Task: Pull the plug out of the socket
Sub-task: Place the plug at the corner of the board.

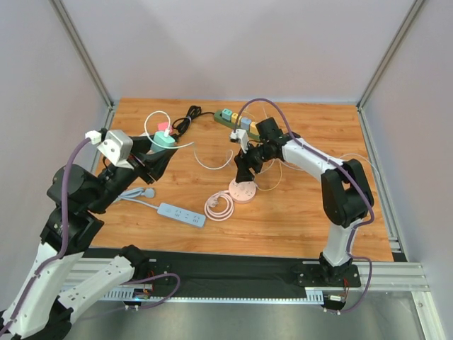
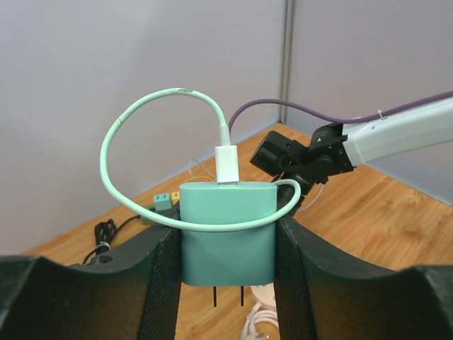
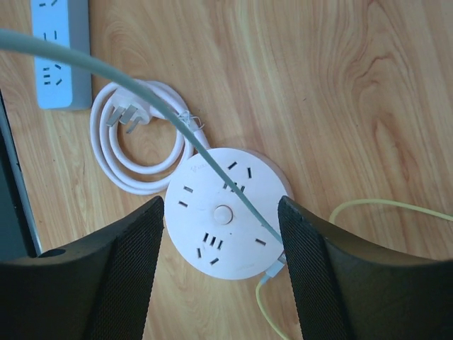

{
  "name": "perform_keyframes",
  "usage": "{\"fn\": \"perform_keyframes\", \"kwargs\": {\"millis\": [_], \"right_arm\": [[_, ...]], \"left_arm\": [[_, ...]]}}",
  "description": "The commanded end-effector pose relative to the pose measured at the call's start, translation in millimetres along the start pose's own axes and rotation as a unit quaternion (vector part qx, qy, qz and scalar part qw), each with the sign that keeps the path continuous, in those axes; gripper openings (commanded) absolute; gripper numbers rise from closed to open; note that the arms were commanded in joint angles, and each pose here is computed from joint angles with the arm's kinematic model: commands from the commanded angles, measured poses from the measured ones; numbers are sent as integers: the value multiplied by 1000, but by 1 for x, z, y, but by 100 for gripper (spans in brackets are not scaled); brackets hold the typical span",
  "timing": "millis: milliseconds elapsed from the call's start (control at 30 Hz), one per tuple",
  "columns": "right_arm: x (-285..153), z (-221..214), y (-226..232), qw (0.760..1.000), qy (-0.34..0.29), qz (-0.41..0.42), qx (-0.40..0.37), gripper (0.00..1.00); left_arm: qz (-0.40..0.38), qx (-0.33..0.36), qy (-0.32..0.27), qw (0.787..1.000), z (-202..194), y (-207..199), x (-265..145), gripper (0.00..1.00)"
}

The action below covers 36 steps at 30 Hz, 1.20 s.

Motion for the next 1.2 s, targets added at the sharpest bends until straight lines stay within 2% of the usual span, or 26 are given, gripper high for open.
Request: {"fn": "perform_keyframes", "kwargs": {"millis": [0,33,67,133,167,233,333,400,533,667,1067,1167], "right_arm": [[-14,40,0,998,-49,-1,-26,66],[-18,45,8,998,-53,25,-37,66],[-29,42,37,993,-46,105,-12,67],[-51,68,53,982,-71,159,-67,67],[-63,68,74,975,-71,207,-36,67],[-80,82,80,971,-92,216,-53,67],[-83,86,75,978,-98,182,-36,69],[-78,86,58,988,-92,119,-45,71],[-60,62,36,996,-57,61,-35,72],[-39,24,5,998,-15,-22,-63,72],[1,18,-11,994,15,-51,-97,74],[2,28,-15,993,0,-62,-96,73]], "left_arm": [[25,34,-27,999,28,5,-17,0],[44,43,-39,997,38,9,-24,0],[54,50,-33,997,39,11,-29,0],[79,75,-49,993,55,17,-42,0],[92,82,-46,991,57,20,-46,0],[113,102,-53,987,67,25,-55,0],[126,112,-37,985,62,29,-59,0],[119,107,-23,987,53,28,-56,0],[92,83,2,992,28,23,-45,0],[85,75,-2,994,28,21,-44,0],[82,71,-17,994,46,16,-56,0],[82,71,-21,994,50,15,-58,0]]}}
Point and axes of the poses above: each gripper's point midway between its finger pads, its own x axis out along the fingers, its own y axis along the line the jaws close on, z = x × y, the point moved 4 cm from there along -x, back along the fingers, and after that the axes turned 6 degrees about -x, right-handed, at the moved point
